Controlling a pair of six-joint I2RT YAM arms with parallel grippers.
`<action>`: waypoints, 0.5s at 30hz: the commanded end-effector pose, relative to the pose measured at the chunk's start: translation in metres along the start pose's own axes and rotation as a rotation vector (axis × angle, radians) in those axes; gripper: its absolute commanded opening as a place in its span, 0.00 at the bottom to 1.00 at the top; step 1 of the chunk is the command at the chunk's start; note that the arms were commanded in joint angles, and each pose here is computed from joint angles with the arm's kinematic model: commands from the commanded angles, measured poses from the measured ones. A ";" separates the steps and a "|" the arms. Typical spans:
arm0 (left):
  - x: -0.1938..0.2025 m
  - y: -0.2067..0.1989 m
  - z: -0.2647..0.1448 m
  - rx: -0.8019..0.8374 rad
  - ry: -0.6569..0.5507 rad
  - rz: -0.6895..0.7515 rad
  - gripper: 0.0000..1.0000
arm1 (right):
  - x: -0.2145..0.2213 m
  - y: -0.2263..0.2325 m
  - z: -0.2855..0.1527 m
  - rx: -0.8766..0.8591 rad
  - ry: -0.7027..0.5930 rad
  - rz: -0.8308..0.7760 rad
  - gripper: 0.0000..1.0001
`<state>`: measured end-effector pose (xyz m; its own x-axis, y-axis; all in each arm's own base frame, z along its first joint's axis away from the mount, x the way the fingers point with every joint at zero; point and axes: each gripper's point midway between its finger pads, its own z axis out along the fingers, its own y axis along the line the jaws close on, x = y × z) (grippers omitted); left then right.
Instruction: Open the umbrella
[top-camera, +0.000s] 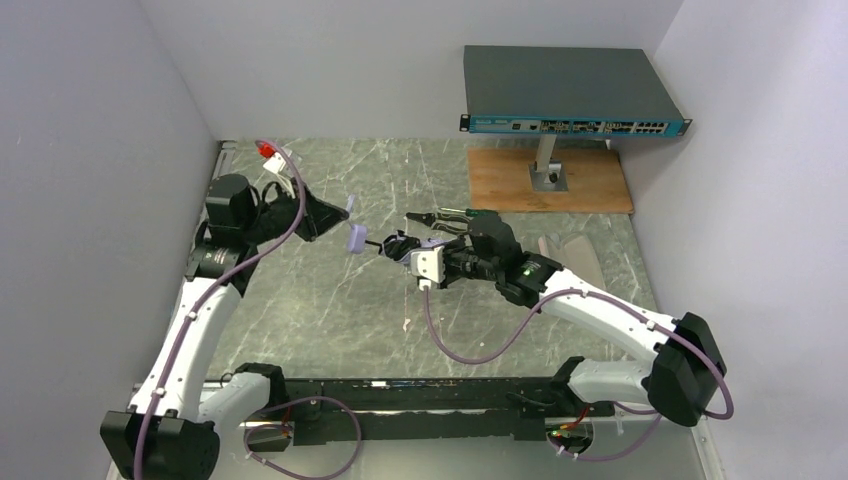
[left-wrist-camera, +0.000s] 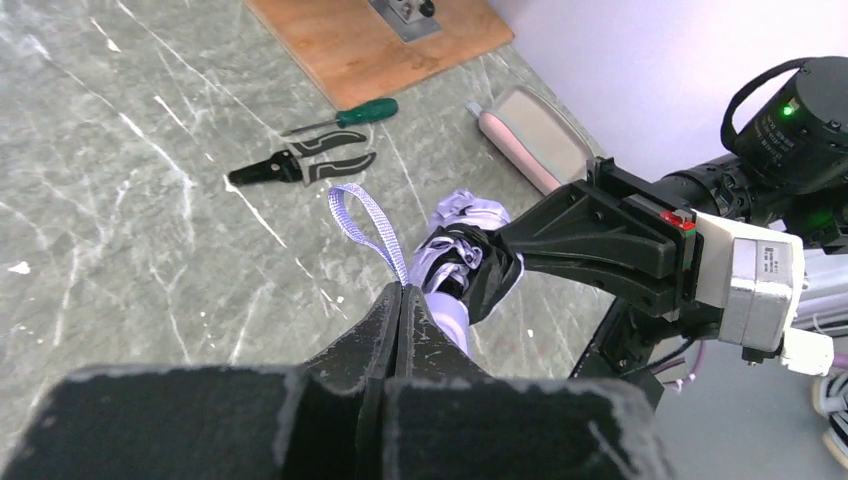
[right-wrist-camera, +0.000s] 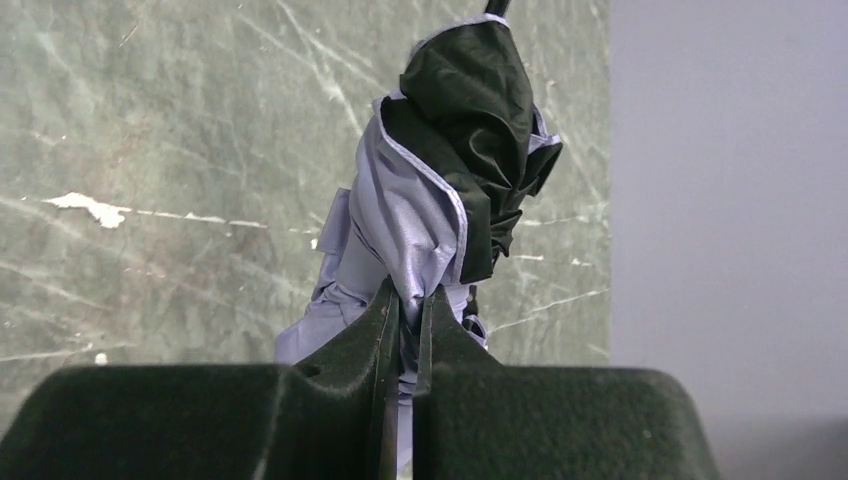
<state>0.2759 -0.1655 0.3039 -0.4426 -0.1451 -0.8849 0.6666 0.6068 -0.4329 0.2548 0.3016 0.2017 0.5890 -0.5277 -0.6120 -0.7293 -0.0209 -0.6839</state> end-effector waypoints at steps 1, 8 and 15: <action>-0.045 0.001 -0.017 -0.068 -0.128 0.118 0.00 | 0.006 0.010 -0.005 -0.055 0.034 0.062 0.00; -0.031 0.034 -0.023 -0.132 -0.011 0.428 0.52 | 0.011 0.025 0.002 -0.205 0.099 0.243 0.00; 0.059 0.023 -0.041 0.224 0.276 1.030 0.97 | 0.016 0.031 0.013 -0.350 0.147 0.326 0.00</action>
<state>0.2819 -0.1217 0.2891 -0.0542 0.3599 -0.9314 0.8082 0.5637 0.1708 0.2478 0.2940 0.1446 0.2803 -0.6961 -0.6609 -0.9453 -0.0805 -0.3160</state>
